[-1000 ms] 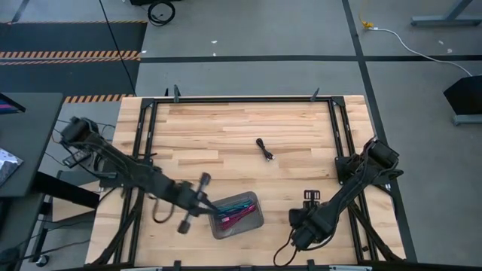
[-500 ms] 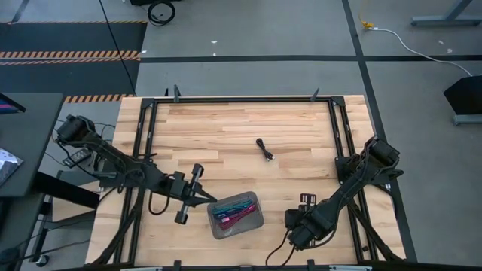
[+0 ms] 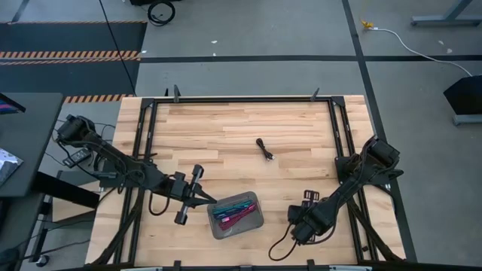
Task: Pick and place USB-C Cables
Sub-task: Put the white charger cable into the black bin
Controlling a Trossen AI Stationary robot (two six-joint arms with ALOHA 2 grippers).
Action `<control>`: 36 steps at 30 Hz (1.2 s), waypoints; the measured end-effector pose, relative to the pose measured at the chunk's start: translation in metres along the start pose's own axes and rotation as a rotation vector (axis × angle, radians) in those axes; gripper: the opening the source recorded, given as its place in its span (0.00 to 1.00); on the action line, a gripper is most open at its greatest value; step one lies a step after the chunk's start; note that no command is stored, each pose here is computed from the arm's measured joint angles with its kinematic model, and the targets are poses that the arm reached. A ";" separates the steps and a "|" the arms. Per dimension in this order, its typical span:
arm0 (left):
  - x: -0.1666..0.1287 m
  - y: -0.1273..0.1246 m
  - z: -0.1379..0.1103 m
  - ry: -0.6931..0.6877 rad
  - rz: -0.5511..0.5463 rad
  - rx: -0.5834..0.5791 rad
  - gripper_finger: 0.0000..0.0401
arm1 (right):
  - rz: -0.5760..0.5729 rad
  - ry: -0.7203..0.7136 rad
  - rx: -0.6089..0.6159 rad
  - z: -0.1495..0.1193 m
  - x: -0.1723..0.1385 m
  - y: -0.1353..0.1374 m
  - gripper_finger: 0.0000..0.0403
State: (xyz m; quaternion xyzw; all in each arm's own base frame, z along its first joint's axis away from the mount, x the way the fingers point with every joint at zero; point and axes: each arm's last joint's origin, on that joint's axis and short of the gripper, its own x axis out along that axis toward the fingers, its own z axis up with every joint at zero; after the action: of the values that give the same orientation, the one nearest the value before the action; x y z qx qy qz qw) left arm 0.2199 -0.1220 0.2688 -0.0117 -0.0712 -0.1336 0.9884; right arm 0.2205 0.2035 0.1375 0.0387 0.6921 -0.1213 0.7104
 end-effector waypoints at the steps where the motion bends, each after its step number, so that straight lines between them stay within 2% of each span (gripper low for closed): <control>1: 0.000 0.000 0.000 0.004 0.000 -0.004 0.04 | 0.019 -0.004 0.004 0.000 0.003 0.000 0.43; 5: 0.000 0.000 -0.001 0.011 0.000 -0.002 0.03 | 0.039 -0.021 0.020 0.001 0.007 -0.001 0.43; 8: 0.000 0.000 -0.001 0.013 0.000 -0.003 0.03 | 0.035 -0.037 0.020 0.002 0.007 -0.001 0.38; 10: 0.000 0.000 -0.001 0.012 0.000 -0.003 0.04 | 0.037 -0.042 0.011 0.002 0.007 -0.001 0.30; 13: 0.000 0.000 -0.001 0.012 0.000 -0.003 0.05 | 0.031 -0.050 -0.002 0.003 0.006 -0.001 0.11; 15: 0.000 0.000 -0.001 0.012 0.000 -0.003 0.05 | -0.010 -0.082 -0.014 0.005 0.005 -0.001 0.05; 18: 0.000 0.000 -0.001 0.014 0.000 0.003 0.05 | -0.095 -0.150 -0.019 0.011 -0.005 -0.001 0.07; 23: 0.000 0.000 -0.002 0.017 0.004 0.006 0.04 | -0.199 -0.296 -0.069 0.026 -0.048 0.006 0.05; 27: 0.000 0.000 -0.002 0.016 0.004 0.006 0.04 | -0.109 -0.509 -0.135 0.049 -0.090 0.025 0.05; 32: 0.000 0.000 -0.001 0.015 0.004 0.006 0.03 | 0.044 -0.759 -0.265 0.083 -0.127 0.041 0.05; 36: 0.000 0.000 -0.001 0.015 0.004 0.005 0.03 | 0.074 -0.814 -0.339 0.103 -0.132 0.034 0.05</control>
State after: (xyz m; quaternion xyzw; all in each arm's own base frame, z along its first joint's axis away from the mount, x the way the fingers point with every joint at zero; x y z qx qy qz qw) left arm 0.2204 -0.1219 0.2674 -0.0082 -0.0639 -0.1313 0.9892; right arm 0.3271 0.2289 0.2687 -0.1044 0.3644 0.0140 0.9253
